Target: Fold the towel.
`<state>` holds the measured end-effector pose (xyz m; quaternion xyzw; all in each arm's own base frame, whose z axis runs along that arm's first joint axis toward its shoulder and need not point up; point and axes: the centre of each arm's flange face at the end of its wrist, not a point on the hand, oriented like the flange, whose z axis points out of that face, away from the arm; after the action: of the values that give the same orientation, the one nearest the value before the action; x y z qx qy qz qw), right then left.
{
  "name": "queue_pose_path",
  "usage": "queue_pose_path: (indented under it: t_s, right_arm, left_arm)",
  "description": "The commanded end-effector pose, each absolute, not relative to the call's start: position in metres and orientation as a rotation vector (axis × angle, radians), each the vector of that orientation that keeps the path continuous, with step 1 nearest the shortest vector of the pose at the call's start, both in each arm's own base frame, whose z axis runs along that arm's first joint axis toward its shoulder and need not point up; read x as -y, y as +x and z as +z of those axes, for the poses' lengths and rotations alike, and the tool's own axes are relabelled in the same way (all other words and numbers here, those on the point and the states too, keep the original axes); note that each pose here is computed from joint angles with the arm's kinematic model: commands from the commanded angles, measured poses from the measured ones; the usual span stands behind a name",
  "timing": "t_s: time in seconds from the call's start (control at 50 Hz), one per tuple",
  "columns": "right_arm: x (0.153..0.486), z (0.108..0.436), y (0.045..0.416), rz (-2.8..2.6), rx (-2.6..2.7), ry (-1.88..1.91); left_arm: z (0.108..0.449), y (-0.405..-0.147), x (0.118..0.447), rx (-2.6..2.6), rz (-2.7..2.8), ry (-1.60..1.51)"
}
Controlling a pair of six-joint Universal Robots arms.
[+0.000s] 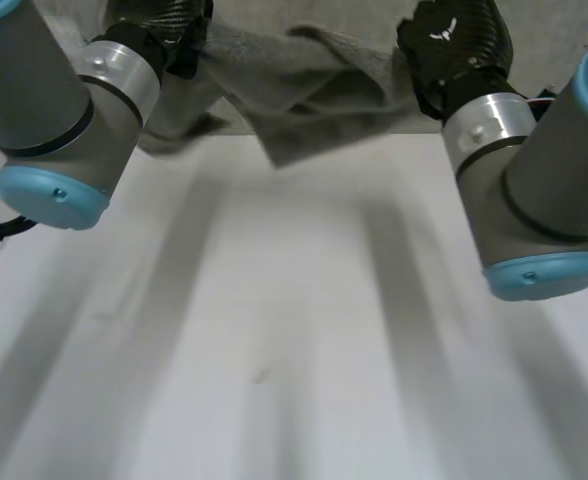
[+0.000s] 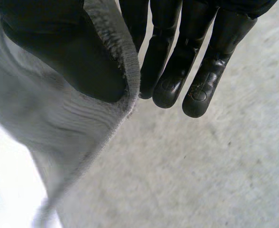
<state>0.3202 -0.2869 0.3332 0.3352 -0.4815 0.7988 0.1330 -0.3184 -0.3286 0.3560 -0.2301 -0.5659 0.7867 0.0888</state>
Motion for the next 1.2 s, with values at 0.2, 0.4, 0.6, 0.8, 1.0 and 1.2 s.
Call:
queue_pose_path:
  t_s: [0.2, 0.4, 0.6, 0.8, 1.0, 1.2]
  right_arm:
    - [0.225, 0.162, 0.326, 1.685, 1.905, 1.708]
    - [0.228, 0.161, 0.303, 1.612, 2.091, 1.611]
    - [0.226, 0.16, 0.284, 1.63, 2.139, 1.528]
    - [0.232, 0.155, 0.277, 1.631, 2.148, 1.495]
    - [0.23, 0.151, 0.276, 1.612, 2.157, 1.5]
    - [0.238, 0.153, 0.278, 1.632, 2.133, 1.492]
  left_arm:
    - [0.17, -0.291, 0.279, 2.296, 1.708, -0.936]
    - [0.182, -0.288, 0.255, 2.311, 1.649, -1.0]
    - [0.218, -0.288, 0.248, 2.221, 1.773, -1.102]
    - [0.204, -0.283, 0.283, 2.249, 1.81, -1.239]
    - [0.179, -0.285, 0.318, 2.251, 1.716, -1.297]
    - [0.172, -0.293, 0.325, 2.196, 1.566, -1.341]
